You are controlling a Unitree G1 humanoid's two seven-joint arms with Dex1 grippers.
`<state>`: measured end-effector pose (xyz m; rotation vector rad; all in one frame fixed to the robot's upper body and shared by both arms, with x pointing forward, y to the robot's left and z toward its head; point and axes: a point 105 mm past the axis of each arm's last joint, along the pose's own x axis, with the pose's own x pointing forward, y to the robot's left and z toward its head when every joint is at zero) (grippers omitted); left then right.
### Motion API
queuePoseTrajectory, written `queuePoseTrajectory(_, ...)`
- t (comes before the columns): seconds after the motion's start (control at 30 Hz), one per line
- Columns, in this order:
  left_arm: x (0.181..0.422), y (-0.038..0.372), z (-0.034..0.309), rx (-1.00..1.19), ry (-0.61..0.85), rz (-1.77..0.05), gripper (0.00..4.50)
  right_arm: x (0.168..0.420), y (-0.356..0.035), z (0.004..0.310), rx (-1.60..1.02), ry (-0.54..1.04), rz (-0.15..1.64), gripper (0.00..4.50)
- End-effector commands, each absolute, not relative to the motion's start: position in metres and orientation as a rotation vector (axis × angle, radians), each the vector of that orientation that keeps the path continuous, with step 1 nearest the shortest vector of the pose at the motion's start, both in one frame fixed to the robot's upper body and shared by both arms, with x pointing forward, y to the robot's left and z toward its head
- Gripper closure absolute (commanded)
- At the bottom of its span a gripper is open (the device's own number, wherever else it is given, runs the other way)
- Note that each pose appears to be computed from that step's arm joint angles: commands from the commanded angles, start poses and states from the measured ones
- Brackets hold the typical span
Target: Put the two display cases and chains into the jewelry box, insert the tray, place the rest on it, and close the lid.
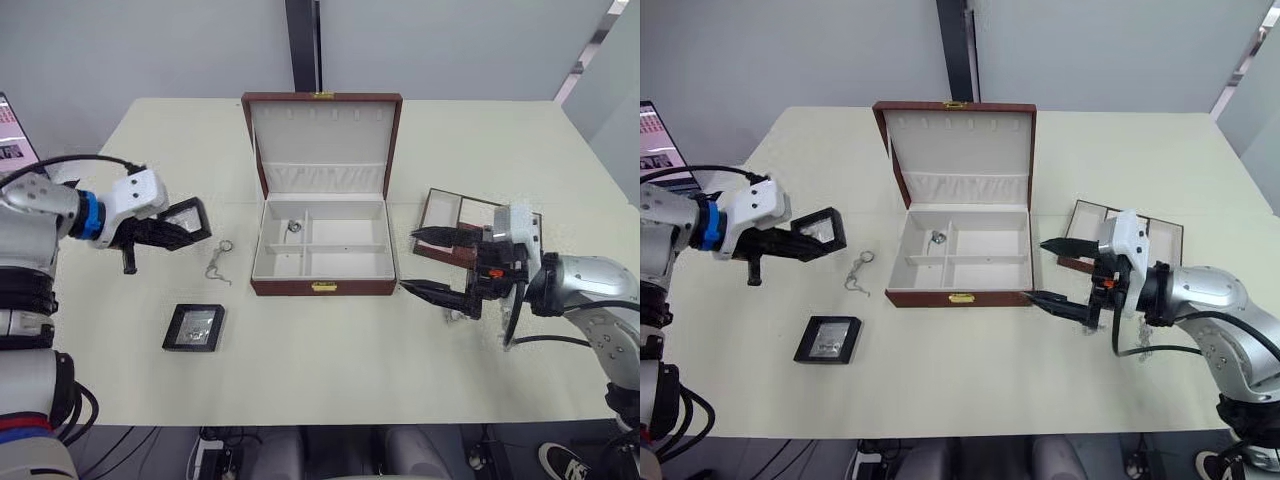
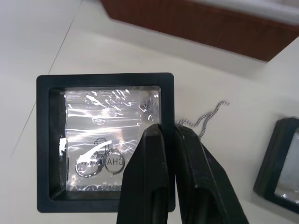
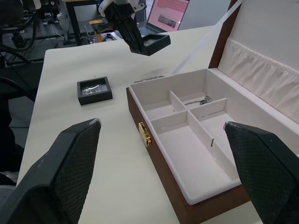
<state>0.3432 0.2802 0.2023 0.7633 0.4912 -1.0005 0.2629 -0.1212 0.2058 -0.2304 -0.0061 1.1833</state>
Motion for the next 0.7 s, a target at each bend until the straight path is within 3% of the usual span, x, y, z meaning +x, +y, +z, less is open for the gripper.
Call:
queuePoseTrajectory(0.03,0.342,0.247,0.225,0.795,0.404,-1.075,4.47,0.261,-0.127,0.219,-0.263,-0.046,1.141,0.0)
queuePoseTrajectory(0.37,0.35,0.157,0.236,0.827,0.319,-1.286,4.47,0.257,-0.134,0.22,-0.239,-0.062,1.015,0.0)
queuePoseTrajectory(0.7,0.373,0.102,0.218,0.814,0.327,-1.311,4.47,0.251,-0.139,0.207,-0.224,-0.028,0.909,0.0)
